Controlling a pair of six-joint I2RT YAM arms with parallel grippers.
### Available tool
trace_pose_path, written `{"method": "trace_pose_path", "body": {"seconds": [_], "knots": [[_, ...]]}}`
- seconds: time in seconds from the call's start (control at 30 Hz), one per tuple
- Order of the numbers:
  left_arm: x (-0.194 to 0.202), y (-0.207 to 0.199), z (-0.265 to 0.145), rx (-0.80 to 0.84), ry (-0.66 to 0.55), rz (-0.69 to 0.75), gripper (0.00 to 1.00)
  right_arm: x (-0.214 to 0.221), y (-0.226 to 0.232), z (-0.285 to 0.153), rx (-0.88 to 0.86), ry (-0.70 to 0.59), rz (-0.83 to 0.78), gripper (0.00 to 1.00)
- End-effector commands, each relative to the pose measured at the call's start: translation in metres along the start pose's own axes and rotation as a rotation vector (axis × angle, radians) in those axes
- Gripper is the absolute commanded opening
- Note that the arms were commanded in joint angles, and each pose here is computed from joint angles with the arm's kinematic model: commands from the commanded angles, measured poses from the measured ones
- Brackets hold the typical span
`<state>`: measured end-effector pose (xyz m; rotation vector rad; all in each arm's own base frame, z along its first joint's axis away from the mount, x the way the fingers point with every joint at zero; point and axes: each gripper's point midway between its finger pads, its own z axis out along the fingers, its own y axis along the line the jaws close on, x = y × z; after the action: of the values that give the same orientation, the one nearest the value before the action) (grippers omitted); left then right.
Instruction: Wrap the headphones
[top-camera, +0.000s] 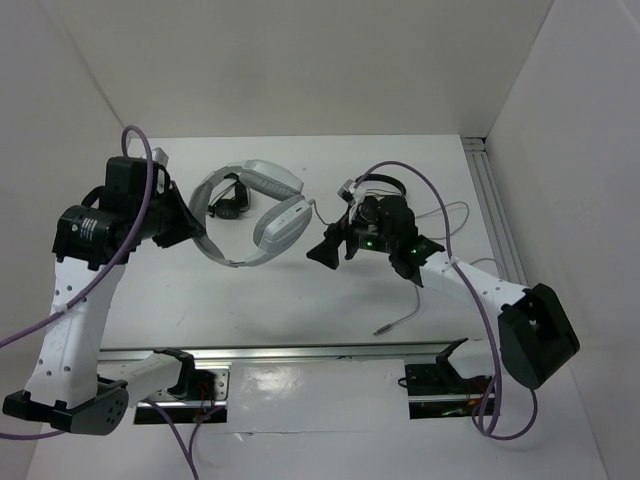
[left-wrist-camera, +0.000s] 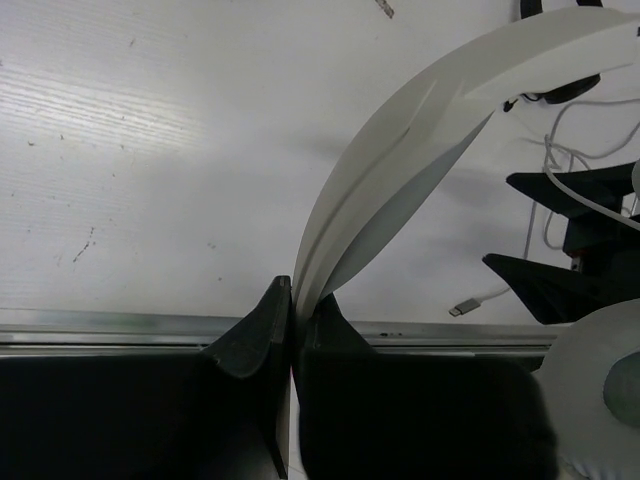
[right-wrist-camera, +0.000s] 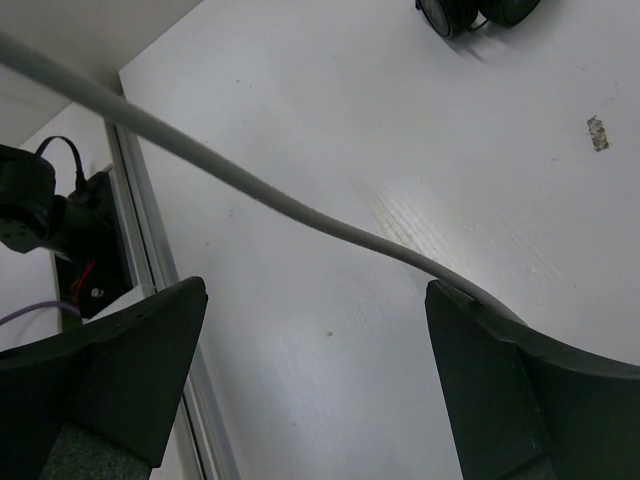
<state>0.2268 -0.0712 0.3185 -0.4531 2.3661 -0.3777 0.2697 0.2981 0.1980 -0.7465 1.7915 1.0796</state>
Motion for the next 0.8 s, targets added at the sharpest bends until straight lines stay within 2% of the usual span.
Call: {"method": "trace_pose_path", "body": {"seconds": [0.0,0.33,0.57,0.77], "knots": [[-0.021,-0.027,-0.032,0.148,-0.101,-0.042,0.00,-0.038,0.004,0.008,-0.023,-0.105,-0.103,0.97],[-0.029,-0.008,-0.030,0.041,-0.132,-0.072,0.00,-0.057,0.065,-0.033,-0.129,-0.132,-0.204,0.96],[-0.028,-0.014,-0.033,0.073,-0.122,-0.070,0.00,-0.077,0.026,-0.040,0.128,-0.240,-0.270,0.97],[-0.032,-0.017,-0.044,0.087,-0.142,-0.069,0.00,-0.079,0.011,-0.014,0.130,-0.195,-0.292,0.98]]}}
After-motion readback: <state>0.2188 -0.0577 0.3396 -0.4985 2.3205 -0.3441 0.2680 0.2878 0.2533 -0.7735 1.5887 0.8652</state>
